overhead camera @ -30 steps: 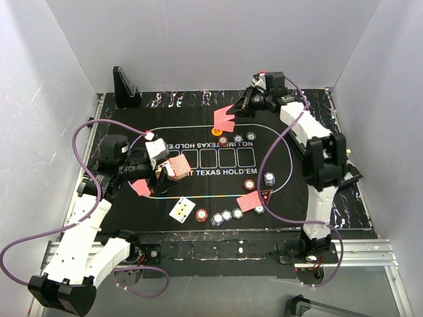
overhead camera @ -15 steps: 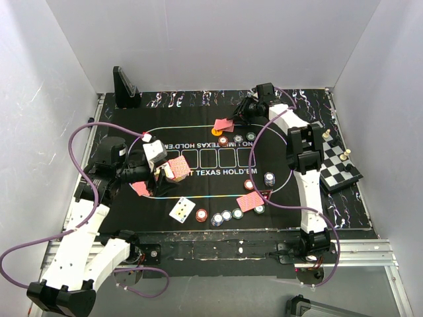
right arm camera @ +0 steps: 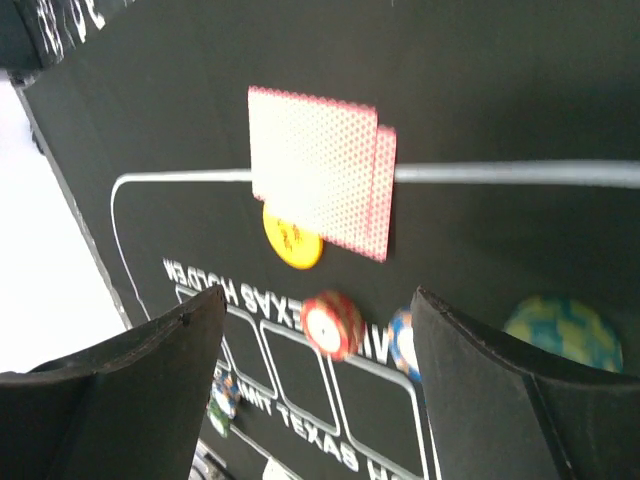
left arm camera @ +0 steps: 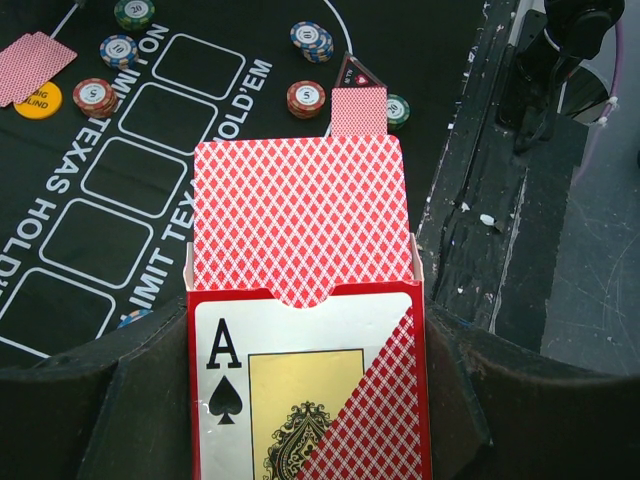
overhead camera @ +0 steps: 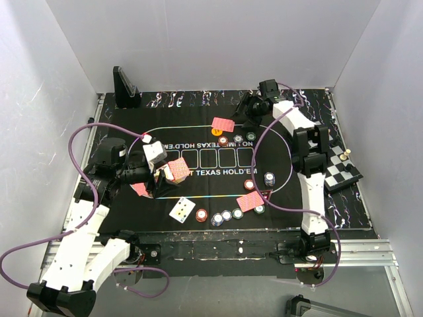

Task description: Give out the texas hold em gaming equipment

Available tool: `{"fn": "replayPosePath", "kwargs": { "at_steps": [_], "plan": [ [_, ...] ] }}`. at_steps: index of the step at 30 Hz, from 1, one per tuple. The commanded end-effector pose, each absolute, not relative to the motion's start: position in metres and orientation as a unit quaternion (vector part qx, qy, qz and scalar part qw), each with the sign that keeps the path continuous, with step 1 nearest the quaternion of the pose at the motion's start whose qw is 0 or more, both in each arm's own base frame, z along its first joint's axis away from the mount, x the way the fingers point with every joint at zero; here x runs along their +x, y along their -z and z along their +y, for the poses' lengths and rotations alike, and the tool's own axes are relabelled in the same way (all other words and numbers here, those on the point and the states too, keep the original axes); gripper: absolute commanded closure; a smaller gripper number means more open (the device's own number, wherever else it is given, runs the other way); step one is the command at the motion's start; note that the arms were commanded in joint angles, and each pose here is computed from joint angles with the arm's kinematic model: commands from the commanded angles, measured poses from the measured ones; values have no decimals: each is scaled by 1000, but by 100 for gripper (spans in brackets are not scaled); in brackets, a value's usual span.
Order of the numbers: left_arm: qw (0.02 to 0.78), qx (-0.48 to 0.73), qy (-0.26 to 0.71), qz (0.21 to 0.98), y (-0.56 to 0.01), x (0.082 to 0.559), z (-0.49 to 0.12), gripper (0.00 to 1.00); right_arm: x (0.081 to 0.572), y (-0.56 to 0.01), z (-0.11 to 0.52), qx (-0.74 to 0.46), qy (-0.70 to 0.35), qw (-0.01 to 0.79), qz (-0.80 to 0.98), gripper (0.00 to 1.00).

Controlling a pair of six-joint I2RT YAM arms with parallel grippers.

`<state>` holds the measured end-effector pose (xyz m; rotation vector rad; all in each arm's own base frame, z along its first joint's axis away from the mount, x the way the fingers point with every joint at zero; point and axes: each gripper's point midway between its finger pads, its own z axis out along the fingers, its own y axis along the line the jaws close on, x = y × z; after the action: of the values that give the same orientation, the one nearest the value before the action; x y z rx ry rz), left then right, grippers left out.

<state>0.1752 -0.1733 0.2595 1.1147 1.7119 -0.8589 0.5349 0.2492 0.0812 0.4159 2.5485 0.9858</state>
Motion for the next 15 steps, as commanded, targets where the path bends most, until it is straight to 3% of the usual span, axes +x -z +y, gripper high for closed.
{"fn": "replayPosePath", "kwargs": {
  "at_steps": [1, 7, 15],
  "plan": [
    [464, 462, 346, 672, -272, 170, -175, 100, 505, -184, 246, 104, -381, 259, 881, 18],
    [463, 466, 341, 672, -268, 171, -174, 100, 384, -277, 299, -24, -493, 240, 836, 13],
    [457, 477, 335, 672, -264, 173, -173, 100, 222, -319, 375, -164, -605, 131, 768, 12]
  ]
}}
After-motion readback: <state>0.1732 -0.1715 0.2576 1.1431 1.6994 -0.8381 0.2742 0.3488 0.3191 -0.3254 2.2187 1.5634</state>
